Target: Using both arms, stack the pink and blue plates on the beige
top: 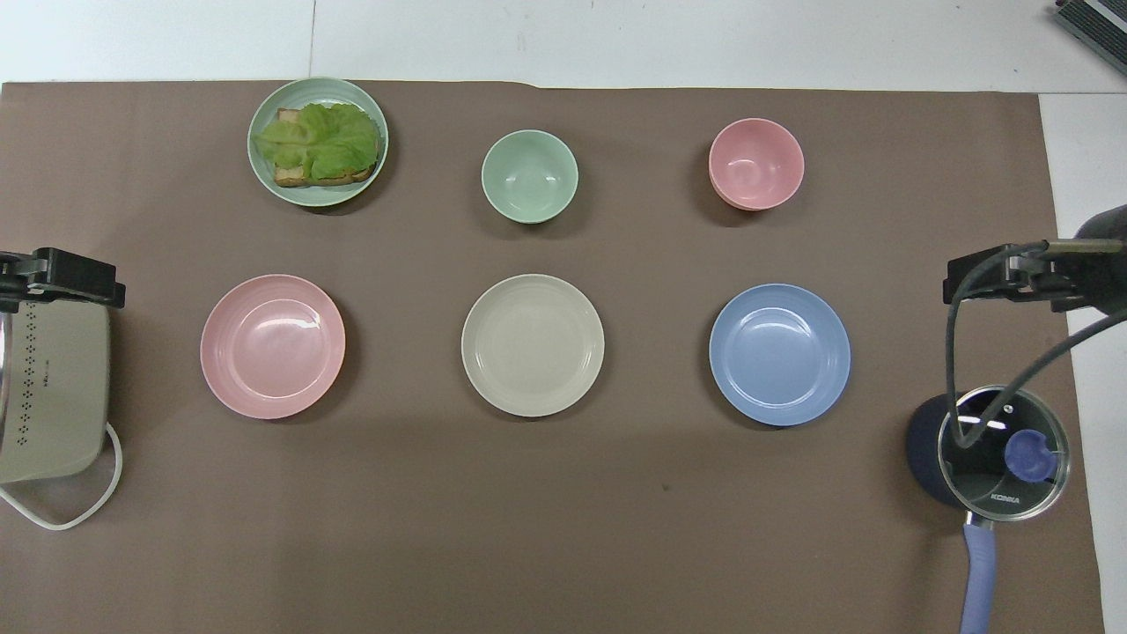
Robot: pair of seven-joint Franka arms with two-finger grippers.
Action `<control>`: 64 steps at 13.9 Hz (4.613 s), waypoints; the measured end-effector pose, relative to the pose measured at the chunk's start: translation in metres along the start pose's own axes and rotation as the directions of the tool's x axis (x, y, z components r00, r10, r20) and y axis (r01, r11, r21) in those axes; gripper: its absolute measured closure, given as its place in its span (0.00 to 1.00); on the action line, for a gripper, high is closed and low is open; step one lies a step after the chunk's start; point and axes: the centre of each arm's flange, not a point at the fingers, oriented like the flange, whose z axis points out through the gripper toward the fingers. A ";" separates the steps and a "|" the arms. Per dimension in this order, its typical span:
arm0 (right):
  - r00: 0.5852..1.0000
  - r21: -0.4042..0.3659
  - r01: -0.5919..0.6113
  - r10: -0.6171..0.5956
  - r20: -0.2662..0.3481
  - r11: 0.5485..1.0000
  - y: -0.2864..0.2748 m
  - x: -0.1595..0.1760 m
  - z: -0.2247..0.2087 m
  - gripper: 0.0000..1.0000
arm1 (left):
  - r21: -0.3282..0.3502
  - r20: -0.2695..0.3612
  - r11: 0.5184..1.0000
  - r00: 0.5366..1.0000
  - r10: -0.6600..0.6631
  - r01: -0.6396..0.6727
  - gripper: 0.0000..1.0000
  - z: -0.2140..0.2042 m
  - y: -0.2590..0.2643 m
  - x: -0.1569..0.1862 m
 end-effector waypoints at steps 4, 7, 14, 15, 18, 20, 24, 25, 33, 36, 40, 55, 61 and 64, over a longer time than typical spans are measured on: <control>1.000 0.000 0.000 0.000 0.000 1.000 0.000 0.000 0.000 0.00 | 0.000 0.000 1.000 1.000 0.000 0.000 0.00 0.000 0.000 0.000; 1.000 0.000 0.000 0.000 0.000 1.000 0.000 0.000 0.000 0.00 | 0.000 0.000 1.000 1.000 0.000 0.000 0.00 0.000 0.000 0.000; 1.000 0.000 -0.003 0.003 0.000 1.000 0.002 0.000 0.000 0.00 | 0.000 0.040 1.000 0.999 -0.001 0.001 0.00 0.021 -0.001 -0.001; 1.000 0.000 -0.006 0.006 0.000 1.000 0.003 0.000 0.000 0.00 | 0.000 0.046 1.000 0.999 -0.001 0.001 0.00 0.028 -0.001 0.000; 1.000 0.000 -0.014 0.014 0.000 1.000 0.008 0.001 0.000 0.00 | 0.001 0.049 1.000 0.999 -0.002 0.002 0.00 0.056 -0.002 0.003; 1.000 0.000 -0.014 0.014 0.000 1.000 0.007 0.001 0.000 0.00 | 0.001 0.051 1.000 0.999 -0.003 0.003 0.00 0.077 -0.002 0.005; 1.000 0.000 -0.014 0.014 0.000 1.000 0.007 0.001 0.000 0.00 | 0.001 0.038 1.000 0.999 -0.022 0.022 0.00 0.113 -0.013 0.006; 1.000 0.000 -0.014 0.014 0.000 1.000 0.007 0.001 0.000 0.00 | 0.001 0.030 1.000 0.999 -0.023 0.023 0.00 0.127 -0.014 0.007; 1.000 0.000 -0.014 0.014 0.000 1.000 0.007 0.001 0.000 0.00 | 0.000 0.004 1.000 1.000 -0.024 0.024 0.00 0.201 -0.016 0.015; 1.000 0.000 -0.014 0.014 0.000 1.000 0.007 0.001 0.000 0.00 | 0.000 0.006 1.000 1.000 -0.028 0.028 0.00 0.217 -0.024 0.019; 1.000 0.000 -0.014 0.014 0.000 1.000 0.007 0.001 0.000 0.00 | -0.003 0.033 1.000 0.999 -0.029 0.029 0.00 0.257 -0.043 0.027; 1.000 0.000 -0.014 0.014 0.000 1.000 0.007 0.001 0.000 0.00 | 0.004 0.105 0.992 0.986 -0.130 0.130 0.70 0.317 -0.046 0.016; 1.000 0.000 -0.014 0.014 0.000 1.000 0.007 0.001 0.000 0.00 | -0.008 0.207 0.998 0.977 -0.058 0.061 0.93 0.291 -0.049 0.010; 1.000 0.000 -0.014 0.014 0.000 1.000 0.007 0.001 0.000 0.00 | -0.039 0.250 0.997 0.967 -0.048 0.060 0.95 0.268 -0.040 0.014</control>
